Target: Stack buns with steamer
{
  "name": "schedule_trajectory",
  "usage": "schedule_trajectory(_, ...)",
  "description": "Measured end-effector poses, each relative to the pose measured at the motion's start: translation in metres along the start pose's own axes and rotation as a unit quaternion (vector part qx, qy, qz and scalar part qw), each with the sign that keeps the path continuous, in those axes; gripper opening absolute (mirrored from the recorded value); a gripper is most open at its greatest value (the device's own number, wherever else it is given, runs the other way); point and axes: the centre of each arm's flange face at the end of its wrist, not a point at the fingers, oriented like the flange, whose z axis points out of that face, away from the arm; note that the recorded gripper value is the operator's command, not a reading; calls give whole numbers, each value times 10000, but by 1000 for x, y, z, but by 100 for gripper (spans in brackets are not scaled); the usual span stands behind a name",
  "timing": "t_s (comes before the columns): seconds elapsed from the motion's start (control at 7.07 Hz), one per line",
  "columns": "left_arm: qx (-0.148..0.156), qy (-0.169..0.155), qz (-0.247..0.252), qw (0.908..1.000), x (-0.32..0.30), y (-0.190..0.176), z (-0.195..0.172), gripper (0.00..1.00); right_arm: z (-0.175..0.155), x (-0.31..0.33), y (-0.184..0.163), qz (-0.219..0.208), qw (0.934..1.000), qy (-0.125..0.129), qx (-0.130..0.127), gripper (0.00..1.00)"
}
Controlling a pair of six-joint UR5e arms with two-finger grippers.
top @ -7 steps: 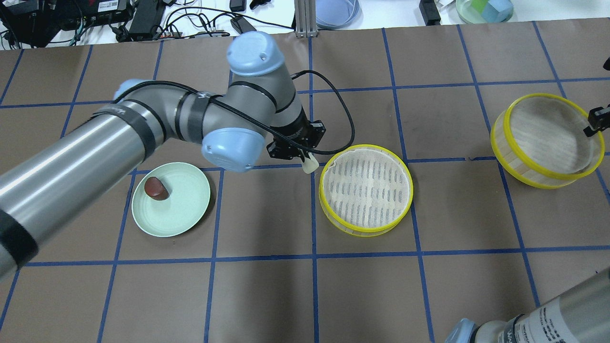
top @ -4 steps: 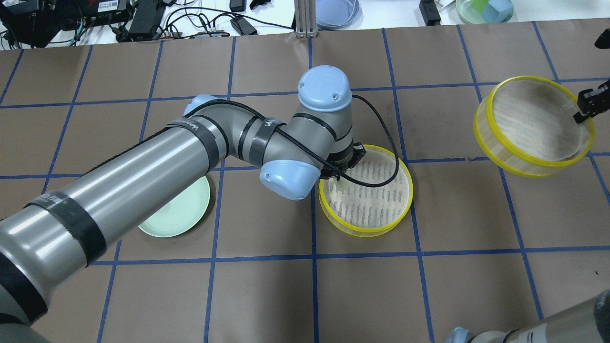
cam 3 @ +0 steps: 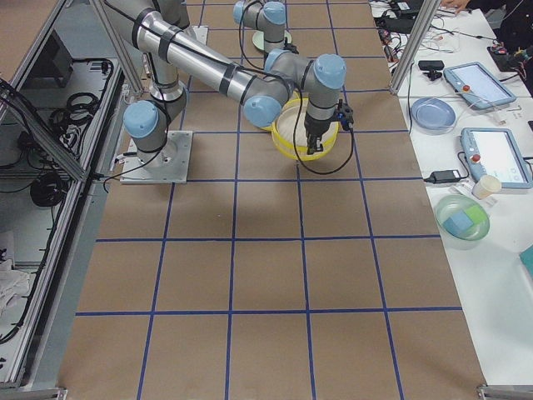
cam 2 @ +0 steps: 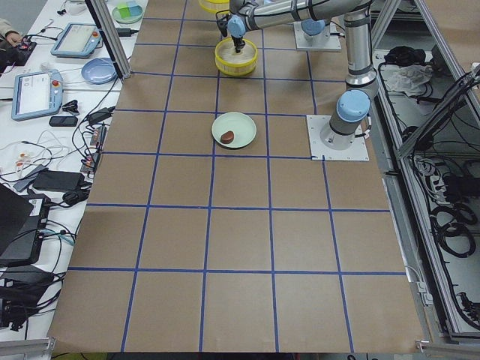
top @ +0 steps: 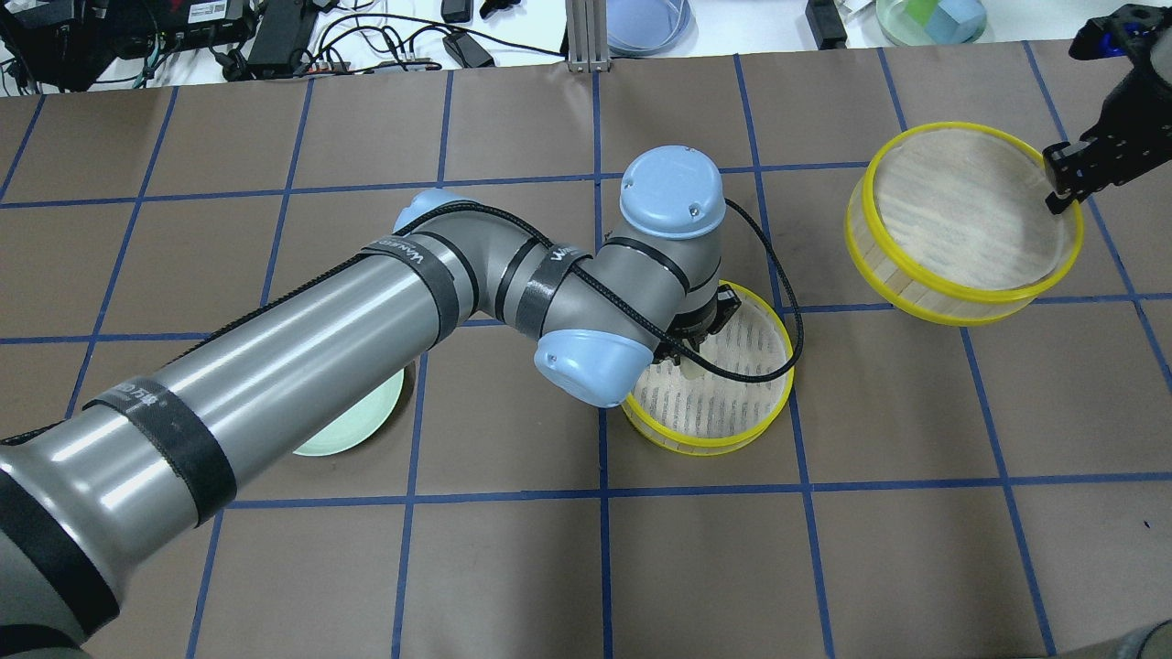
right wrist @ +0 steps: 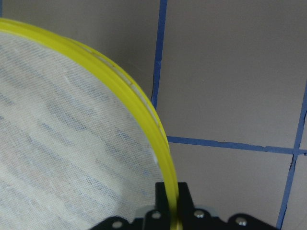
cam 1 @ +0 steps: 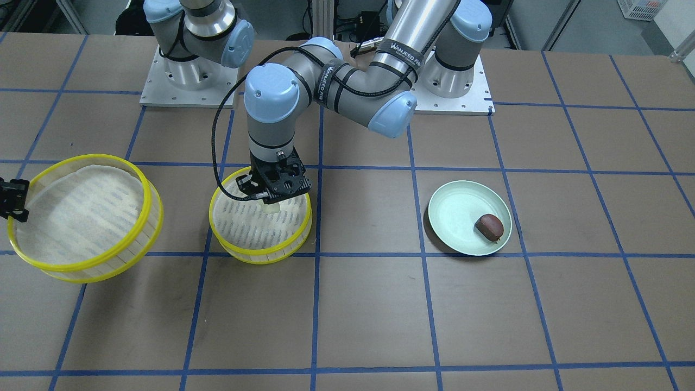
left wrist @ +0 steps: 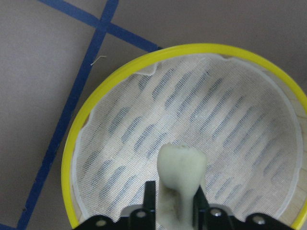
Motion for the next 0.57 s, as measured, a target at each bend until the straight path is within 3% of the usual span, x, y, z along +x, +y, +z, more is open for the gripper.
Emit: schedule_trajectory(0.57,74,56,108,9999,-4,-4,-12,100,4,-78,-10,12,9999,66,-124,0)
